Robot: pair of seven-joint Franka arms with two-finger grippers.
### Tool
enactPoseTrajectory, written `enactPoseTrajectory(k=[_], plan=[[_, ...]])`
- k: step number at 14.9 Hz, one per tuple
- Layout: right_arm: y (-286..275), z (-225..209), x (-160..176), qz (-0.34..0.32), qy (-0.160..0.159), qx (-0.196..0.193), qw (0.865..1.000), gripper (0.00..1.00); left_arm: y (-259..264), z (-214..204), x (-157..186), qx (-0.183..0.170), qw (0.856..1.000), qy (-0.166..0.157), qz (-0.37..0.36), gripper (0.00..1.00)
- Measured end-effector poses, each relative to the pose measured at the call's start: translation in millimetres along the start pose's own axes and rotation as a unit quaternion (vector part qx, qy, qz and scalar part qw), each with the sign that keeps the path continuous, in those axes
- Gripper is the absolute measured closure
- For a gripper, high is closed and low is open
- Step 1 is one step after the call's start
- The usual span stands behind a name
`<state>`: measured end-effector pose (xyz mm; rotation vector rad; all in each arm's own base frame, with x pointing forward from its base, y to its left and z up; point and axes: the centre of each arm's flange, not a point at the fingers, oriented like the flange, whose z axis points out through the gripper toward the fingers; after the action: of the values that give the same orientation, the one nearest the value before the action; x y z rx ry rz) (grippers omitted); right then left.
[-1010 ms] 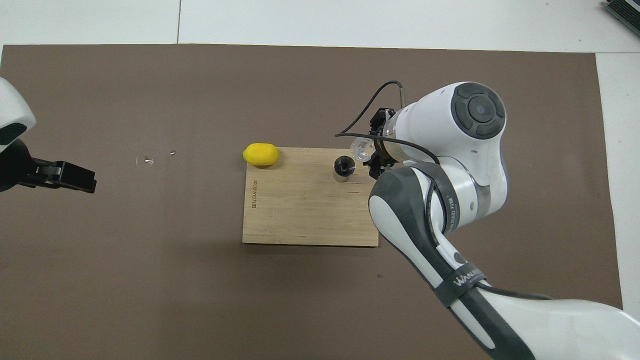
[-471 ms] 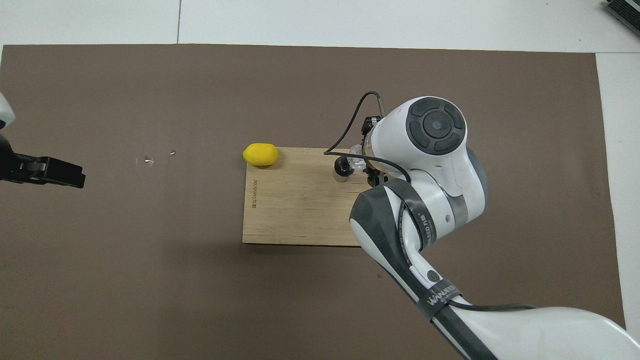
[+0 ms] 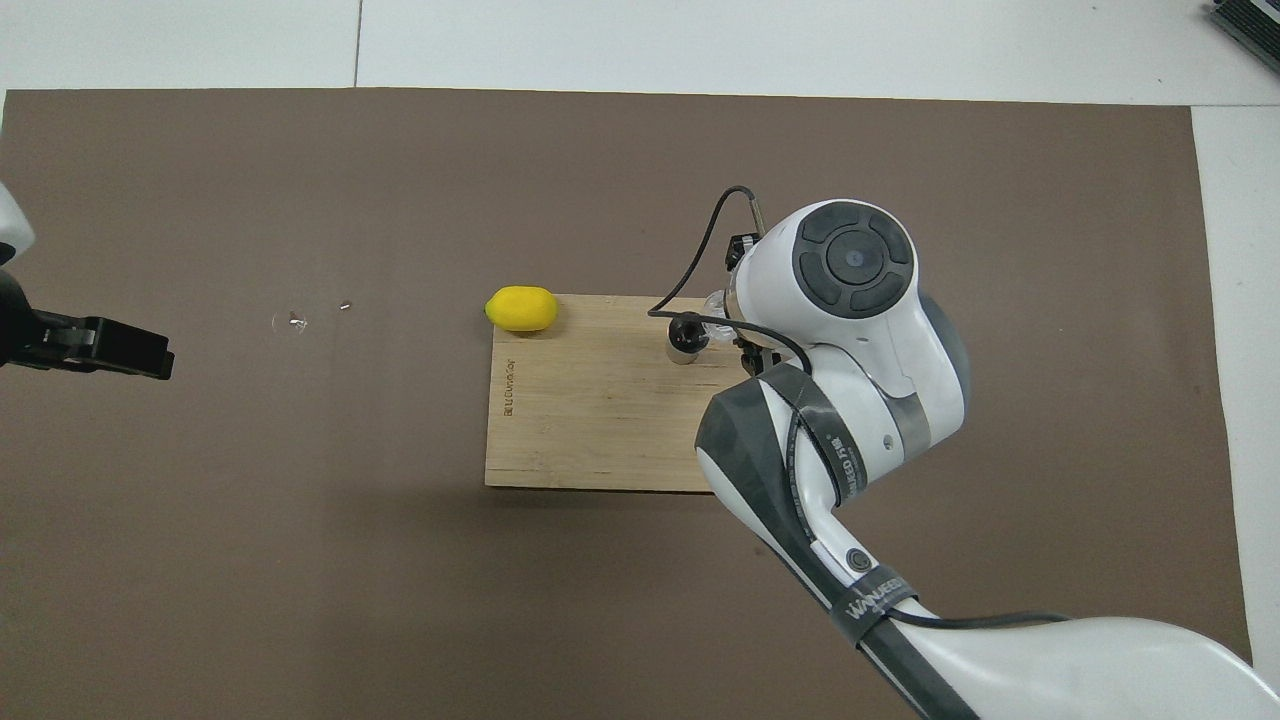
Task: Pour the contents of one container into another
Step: 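Tilt the glass cup with the right gripper to pour into the metal cup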
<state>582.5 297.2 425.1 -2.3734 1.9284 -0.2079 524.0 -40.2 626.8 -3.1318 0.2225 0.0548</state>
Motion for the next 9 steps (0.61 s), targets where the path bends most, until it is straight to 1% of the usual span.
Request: enactPoseTrajectory(k=[2,4,9], plan=[[2,-1,-7,-0.013,0.009,0.004,1.0,0.49,0,0,0,0.0,1.0,0.0,0.0,0.0],[4,-2,-13,-0.033,0.029,0.008,0.999,0.49,0,0,0,0.0,1.0,0.0,0.0,0.0],[4,-3,-17,-0.055,0.055,0.018,0.997,0.49,0,0,0,0.0,1.0,0.0,0.0,0.0]])
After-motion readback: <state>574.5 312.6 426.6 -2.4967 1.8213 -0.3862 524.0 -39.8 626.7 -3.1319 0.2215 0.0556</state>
